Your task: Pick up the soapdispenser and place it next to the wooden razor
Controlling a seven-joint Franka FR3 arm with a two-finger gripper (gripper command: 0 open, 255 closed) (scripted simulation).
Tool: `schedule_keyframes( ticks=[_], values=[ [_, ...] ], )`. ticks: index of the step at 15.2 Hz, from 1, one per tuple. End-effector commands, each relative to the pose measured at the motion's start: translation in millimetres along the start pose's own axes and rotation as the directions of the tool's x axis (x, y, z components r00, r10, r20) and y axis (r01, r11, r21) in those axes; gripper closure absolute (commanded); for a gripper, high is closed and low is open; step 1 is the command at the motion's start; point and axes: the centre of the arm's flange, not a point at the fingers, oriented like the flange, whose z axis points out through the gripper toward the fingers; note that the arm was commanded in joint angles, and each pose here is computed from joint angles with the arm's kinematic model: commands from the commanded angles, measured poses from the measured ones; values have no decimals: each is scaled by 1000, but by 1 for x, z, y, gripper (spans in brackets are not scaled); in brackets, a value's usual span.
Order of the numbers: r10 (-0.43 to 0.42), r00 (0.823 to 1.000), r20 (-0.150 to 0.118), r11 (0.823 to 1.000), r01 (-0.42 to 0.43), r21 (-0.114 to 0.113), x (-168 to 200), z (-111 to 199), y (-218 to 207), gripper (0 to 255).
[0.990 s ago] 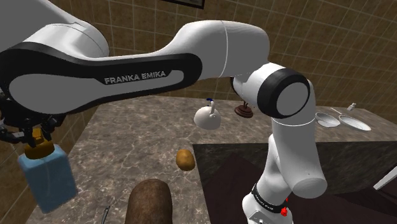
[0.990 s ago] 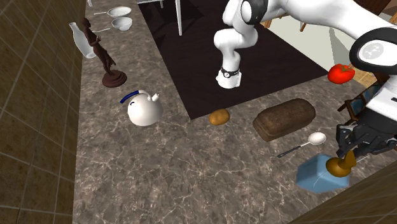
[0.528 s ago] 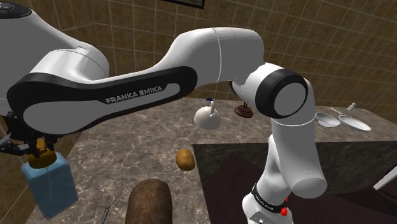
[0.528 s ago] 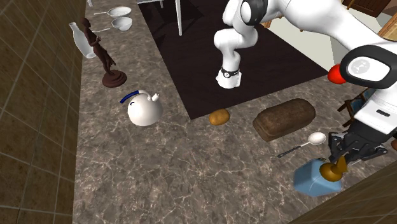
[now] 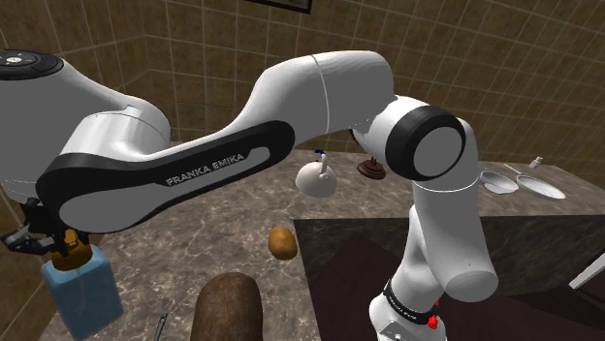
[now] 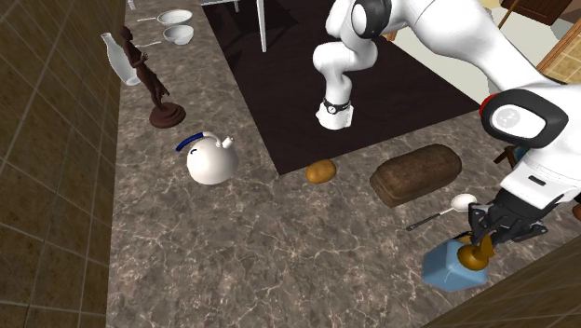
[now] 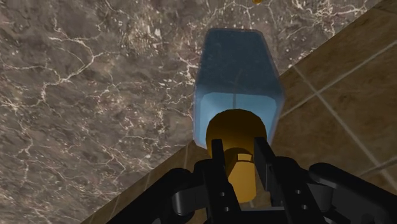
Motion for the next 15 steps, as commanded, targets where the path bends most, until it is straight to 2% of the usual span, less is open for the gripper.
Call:
schedule_keyframes(
  ticks=[1, 8, 9, 14, 15],
  values=[
    [0, 1000, -1, 1000, 0, 1, -1, 4, -1, 255],
    [0, 1000, -1, 1000, 0, 1, -1, 4, -1, 255],
    [0, 1000, -1, 1000, 0, 1, -1, 5, -1, 0],
    [0, 1000, -1, 1000, 0, 1, -1, 4, -1, 0],
    [0, 1000, -1, 1000, 0, 1, -1, -9, -1, 0]
  ],
)
